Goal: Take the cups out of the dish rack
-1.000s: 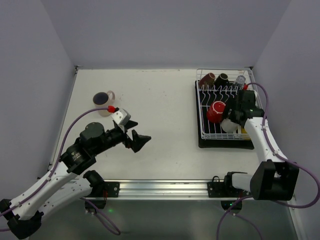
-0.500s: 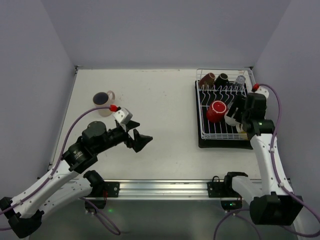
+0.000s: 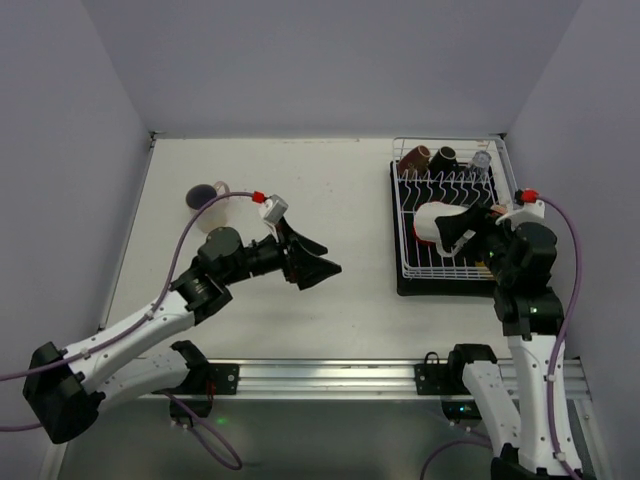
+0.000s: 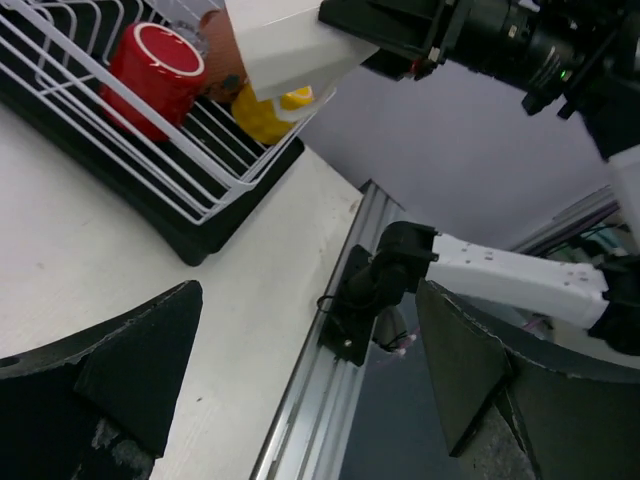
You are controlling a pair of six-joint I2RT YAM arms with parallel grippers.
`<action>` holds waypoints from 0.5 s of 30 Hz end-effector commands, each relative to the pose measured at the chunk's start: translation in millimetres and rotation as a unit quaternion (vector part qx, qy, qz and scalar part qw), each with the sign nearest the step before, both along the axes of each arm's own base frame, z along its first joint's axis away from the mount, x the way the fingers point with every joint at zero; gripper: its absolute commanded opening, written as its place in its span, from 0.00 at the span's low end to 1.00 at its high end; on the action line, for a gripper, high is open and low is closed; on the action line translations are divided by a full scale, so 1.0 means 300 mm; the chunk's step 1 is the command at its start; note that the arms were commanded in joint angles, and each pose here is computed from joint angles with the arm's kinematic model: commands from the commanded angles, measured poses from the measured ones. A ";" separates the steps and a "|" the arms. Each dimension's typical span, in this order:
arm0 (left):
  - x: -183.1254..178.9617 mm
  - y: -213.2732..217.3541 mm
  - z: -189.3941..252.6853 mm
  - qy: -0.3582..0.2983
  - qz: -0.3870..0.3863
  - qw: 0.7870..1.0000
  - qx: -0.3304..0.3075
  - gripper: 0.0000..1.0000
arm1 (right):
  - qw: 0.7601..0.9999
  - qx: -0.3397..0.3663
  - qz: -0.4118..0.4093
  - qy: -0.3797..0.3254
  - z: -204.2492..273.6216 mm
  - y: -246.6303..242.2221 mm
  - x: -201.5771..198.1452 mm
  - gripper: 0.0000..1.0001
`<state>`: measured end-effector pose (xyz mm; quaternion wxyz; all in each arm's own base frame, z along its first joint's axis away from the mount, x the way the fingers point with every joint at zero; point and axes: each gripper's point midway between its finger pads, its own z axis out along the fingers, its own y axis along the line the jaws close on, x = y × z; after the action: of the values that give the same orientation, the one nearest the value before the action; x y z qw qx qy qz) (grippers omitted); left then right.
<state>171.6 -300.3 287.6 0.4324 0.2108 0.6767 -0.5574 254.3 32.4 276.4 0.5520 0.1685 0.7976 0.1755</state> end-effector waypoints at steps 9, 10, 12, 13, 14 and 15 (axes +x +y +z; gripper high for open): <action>0.009 -0.143 0.082 0.075 -0.081 0.984 -0.136 0.91 | 0.913 0.216 0.304 -0.164 0.272 0.416 -0.160 0.15; 0.008 -0.146 0.092 0.077 -0.084 0.983 -0.145 0.90 | 0.910 0.221 0.313 -0.157 0.258 0.431 -0.162 0.15; 0.005 -0.161 0.087 0.085 -0.091 0.981 -0.147 0.89 | 0.896 0.237 0.342 -0.155 0.260 0.481 -0.180 0.15; 0.004 -0.166 0.086 0.086 -0.093 0.981 -0.148 0.88 | 0.892 0.244 0.350 -0.147 0.239 0.497 -0.181 0.15; -0.002 -0.172 0.084 0.088 -0.096 0.980 -0.148 0.87 | 0.886 0.249 0.361 -0.150 0.245 0.513 -0.189 0.15; -0.003 -0.174 0.083 0.091 -0.098 0.980 -0.149 0.86 | 0.886 0.253 0.360 -0.143 0.229 0.522 -0.181 0.15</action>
<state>180.7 -350.0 287.2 0.3353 0.1471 0.6404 -0.6751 210.4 176.0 298.4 0.4689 0.0187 0.7115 0.5231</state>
